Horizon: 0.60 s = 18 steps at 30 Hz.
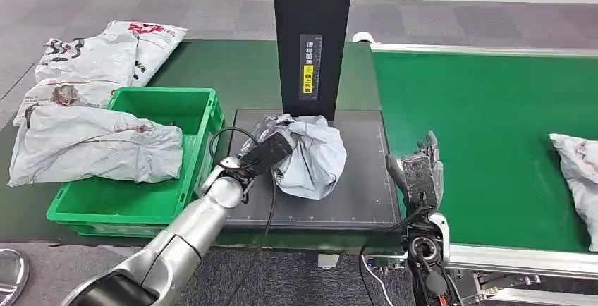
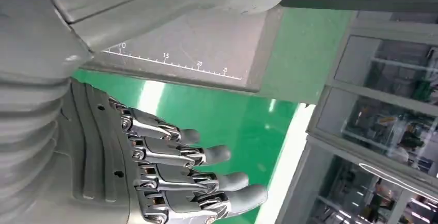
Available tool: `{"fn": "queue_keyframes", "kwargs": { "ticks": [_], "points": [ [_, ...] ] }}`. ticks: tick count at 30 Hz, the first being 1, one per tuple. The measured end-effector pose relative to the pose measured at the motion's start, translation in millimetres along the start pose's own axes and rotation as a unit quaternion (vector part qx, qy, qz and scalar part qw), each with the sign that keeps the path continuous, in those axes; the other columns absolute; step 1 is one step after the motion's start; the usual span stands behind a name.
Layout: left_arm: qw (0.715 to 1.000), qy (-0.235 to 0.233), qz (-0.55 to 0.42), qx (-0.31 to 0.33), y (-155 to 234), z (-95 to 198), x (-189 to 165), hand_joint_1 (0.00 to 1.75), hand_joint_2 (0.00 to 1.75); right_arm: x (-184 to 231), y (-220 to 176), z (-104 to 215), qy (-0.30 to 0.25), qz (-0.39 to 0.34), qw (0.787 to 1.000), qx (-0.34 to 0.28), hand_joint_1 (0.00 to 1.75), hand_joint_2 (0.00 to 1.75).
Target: Moved the parcel from conveyor to table for the left to box.
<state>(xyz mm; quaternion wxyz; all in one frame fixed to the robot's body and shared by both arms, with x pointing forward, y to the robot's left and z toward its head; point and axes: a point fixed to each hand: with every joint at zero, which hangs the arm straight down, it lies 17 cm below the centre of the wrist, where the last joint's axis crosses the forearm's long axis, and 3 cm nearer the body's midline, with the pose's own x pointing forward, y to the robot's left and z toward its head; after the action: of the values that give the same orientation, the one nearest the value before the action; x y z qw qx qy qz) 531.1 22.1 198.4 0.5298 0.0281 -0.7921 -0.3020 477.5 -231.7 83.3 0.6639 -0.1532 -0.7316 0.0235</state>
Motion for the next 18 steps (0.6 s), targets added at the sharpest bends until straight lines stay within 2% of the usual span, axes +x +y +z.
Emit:
{"fn": "queue_keyframes", "kwargs": {
  "ticks": [5,10,14,15,18],
  "points": [
    [0.999,-0.007,-0.013,0.035,20,-2,2,1.75,1.75,0,0,0,0.000,0.000,1.000,0.000,0.00,1.75],
    [0.985,0.001,-0.109,0.135,88,-2,-2,1.75,1.75,2,-5,0,-0.006,0.005,1.000,-0.012,0.00,1.75],
    [0.954,0.001,-0.207,0.218,141,13,-2,1.75,1.75,-3,-12,8,-0.011,0.007,1.000,-0.025,0.00,1.75],
    [0.939,0.005,-0.249,0.239,154,21,-4,1.75,1.75,-5,-14,11,-0.009,0.005,1.000,-0.030,0.00,1.75],
    [0.888,-0.028,-0.345,0.302,202,60,-4,1.75,1.75,-14,-22,16,-0.012,0.000,0.999,-0.044,0.00,1.75]
  ]
}}
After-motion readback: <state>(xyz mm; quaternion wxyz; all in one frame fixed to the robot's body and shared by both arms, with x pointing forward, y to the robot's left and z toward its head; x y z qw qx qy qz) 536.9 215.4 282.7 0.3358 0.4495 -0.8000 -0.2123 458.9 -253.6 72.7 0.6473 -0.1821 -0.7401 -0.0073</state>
